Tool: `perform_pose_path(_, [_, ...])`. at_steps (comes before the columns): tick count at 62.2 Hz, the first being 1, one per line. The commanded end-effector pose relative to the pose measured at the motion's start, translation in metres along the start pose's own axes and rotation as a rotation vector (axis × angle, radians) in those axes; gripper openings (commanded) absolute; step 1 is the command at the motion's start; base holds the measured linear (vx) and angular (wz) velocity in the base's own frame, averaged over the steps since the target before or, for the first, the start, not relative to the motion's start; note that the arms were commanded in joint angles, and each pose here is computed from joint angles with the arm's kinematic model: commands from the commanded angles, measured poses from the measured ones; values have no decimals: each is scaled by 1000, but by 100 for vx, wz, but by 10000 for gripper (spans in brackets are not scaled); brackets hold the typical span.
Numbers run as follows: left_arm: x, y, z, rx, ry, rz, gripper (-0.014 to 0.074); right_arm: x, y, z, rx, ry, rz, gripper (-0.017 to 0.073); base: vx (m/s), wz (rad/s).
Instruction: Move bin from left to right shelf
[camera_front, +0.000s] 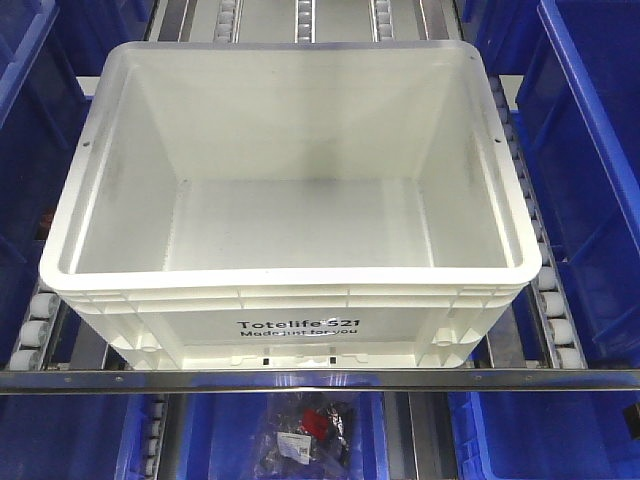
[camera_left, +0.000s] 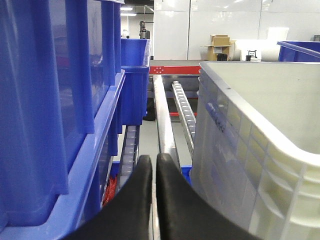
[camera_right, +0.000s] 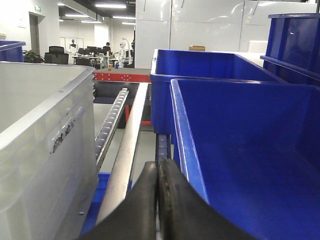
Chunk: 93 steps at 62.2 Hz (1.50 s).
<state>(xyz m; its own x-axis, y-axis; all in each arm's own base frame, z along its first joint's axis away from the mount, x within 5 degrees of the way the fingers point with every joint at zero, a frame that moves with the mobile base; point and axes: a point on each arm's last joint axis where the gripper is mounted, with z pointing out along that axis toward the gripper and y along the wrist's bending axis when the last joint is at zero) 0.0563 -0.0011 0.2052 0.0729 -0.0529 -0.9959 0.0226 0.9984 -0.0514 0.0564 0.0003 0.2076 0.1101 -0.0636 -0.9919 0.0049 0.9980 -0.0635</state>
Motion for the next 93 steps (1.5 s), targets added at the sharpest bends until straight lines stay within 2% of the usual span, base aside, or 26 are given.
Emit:
perform_pose_path(1, [-14, -1, -2, 15, -104, -15, 1, -2, 1, -1, -4, -69, -13, -8, 0, 0])
perform_pose_path(64, [-17, -1, -2, 16, -121, -15, 1, -3, 1, -1, -4, -74, -13, -8, 0, 0])
perform_pose_path(73, [-35, -2, -5, 21, -194, -17, 1, -14, 0, -2, 0, -95, 9, -8, 0, 0])
perform_pose_path(85, [-75, -4, -15, 41, -303, -106, 1, -47, -3, -6, 9, -135, 58, -8, 0, 0])
perform_pose_path(93, [-100, -5, -23, 45, -338, -112, 1, -73, -5, -13, 16, -151, 59, -8, 0, 0])
